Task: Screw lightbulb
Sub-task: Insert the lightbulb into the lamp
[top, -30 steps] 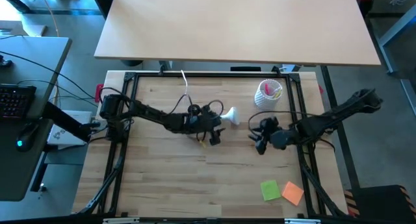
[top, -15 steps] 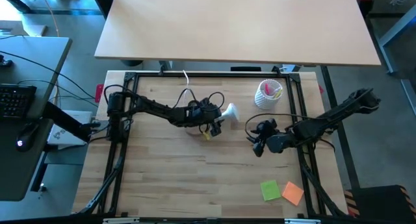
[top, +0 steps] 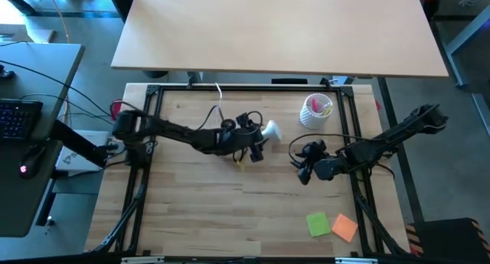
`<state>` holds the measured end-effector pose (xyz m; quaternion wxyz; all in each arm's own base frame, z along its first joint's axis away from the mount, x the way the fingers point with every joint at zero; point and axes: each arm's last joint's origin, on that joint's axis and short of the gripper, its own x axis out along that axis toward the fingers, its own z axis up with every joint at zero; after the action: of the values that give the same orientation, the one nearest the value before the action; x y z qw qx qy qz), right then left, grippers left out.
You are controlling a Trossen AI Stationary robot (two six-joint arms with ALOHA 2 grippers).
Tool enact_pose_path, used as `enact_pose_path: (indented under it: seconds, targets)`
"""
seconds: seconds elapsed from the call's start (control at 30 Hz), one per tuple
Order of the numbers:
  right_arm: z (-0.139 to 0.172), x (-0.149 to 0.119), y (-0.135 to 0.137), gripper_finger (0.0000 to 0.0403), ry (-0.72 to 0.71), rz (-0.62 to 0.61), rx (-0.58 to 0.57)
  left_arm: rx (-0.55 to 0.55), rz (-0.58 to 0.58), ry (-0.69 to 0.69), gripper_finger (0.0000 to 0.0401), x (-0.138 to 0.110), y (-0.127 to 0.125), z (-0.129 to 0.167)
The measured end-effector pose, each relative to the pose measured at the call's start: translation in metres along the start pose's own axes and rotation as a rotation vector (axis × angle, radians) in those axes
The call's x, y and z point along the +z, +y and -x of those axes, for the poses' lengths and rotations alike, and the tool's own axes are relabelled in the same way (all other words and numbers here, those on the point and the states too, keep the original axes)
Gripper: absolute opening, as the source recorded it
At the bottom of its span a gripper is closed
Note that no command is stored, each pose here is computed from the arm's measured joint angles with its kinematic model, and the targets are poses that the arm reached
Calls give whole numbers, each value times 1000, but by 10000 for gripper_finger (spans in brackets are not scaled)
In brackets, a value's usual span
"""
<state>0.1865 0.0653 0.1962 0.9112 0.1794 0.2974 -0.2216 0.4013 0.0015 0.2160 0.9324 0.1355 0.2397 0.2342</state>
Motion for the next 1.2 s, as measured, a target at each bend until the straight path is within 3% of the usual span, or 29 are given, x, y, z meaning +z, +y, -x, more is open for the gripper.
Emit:
enact_pose_path:
  seconds: [0.2, 0.33, 0.43, 0.5, 0.67, 0.83, 1.2]
  targets:
    - [0, 0, 0, 187, -2, 0, 1, -43, 55, -97, 257, 32, -20, 40]
    - [0, 1, 0, 187, -15, 17, -7, -115, 143, -54, 257, 15, -59, 39]
    - [0, 2, -1, 187, -44, 22, -34, 31, 184, 10, 255, -7, -86, 22]
    - [0, 2, -1, 187, -58, 20, -44, 136, 157, 78, 251, -10, -90, 7]
    - [0, 2, -1, 187, -60, 39, -46, 76, 135, 298, 246, 1, -79, -34]
    - [0, 2, -1, 187, -63, 47, -51, 21, 157, 448, 248, 7, -53, -69]
    - [0, 2, -1, 188, -63, 77, -54, -6, 285, 608, 249, -9, -7, -95]
